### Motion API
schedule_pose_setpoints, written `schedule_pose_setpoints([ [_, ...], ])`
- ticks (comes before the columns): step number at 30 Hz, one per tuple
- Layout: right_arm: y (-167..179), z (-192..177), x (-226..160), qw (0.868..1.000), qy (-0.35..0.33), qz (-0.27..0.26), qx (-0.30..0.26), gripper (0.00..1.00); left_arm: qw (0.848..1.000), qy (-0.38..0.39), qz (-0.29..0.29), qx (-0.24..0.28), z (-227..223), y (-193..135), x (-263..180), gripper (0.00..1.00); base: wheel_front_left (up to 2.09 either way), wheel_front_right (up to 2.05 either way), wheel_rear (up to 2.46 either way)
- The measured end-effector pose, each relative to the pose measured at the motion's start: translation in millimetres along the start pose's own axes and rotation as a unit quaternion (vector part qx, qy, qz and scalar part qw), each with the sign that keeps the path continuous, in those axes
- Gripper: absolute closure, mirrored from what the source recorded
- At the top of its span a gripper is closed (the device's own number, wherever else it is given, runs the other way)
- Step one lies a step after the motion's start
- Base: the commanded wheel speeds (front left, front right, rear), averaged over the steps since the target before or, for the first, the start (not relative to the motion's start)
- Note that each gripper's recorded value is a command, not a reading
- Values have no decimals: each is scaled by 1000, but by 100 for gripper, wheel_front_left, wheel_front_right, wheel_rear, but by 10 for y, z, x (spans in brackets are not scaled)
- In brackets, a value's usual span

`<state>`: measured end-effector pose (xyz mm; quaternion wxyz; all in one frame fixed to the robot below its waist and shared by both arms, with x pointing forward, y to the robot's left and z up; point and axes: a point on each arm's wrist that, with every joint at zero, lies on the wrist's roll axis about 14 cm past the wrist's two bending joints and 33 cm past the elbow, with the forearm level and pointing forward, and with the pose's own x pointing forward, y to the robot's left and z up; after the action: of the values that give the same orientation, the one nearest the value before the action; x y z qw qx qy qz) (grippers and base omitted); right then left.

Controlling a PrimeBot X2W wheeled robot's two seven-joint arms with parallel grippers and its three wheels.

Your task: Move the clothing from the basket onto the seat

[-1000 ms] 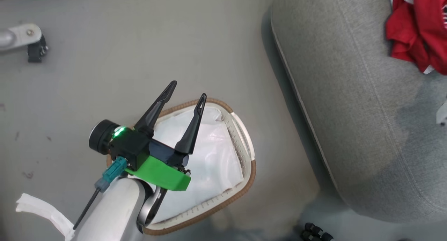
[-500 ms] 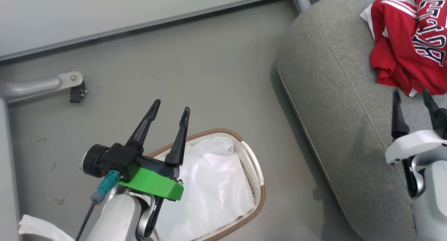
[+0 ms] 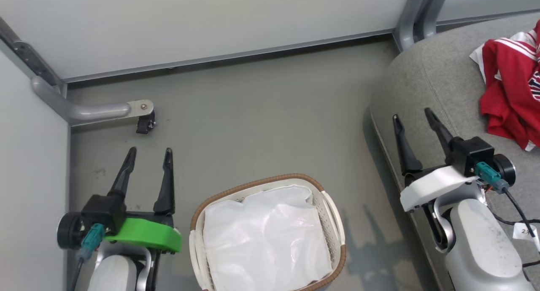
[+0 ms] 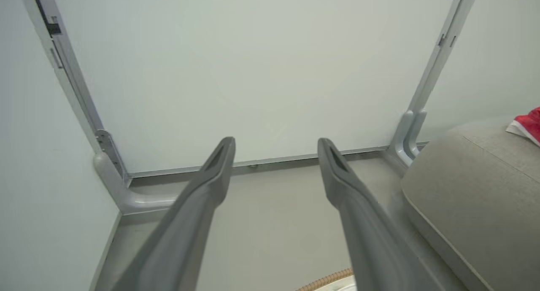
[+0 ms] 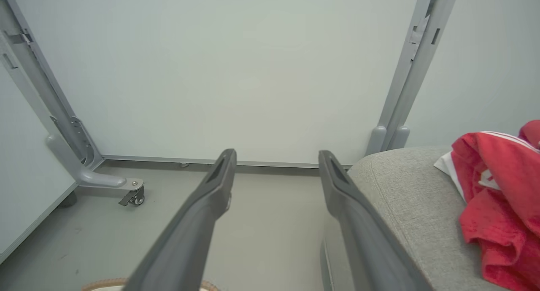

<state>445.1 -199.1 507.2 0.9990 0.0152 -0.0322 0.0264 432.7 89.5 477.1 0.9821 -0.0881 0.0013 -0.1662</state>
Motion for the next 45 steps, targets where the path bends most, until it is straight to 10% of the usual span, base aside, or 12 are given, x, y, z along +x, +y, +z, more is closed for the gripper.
schedule_pose_setpoints([
  [12, 369, -97, -249, 999, 13, 35, 26, 0, 992, 25, 124, 15, -74, 629, -685, 0, 0, 0, 0],
  [27, 506, -209, -546, 998, 34, 48, 33, 0, 988, 23, 148, -39, -139, 551, -1070, 0, 0, 0, 0],
  [28, 510, -219, -549, 998, 36, 48, 34, 100, 988, 24, 146, -44, -148, 539, -1069, 100, 0, 0, 0],
  [45, 376, -356, -609, 985, 69, -1, 160, 100, 970, 33, 183, -159, -260, 627, -1126, 100, 0, 0, 0],
])
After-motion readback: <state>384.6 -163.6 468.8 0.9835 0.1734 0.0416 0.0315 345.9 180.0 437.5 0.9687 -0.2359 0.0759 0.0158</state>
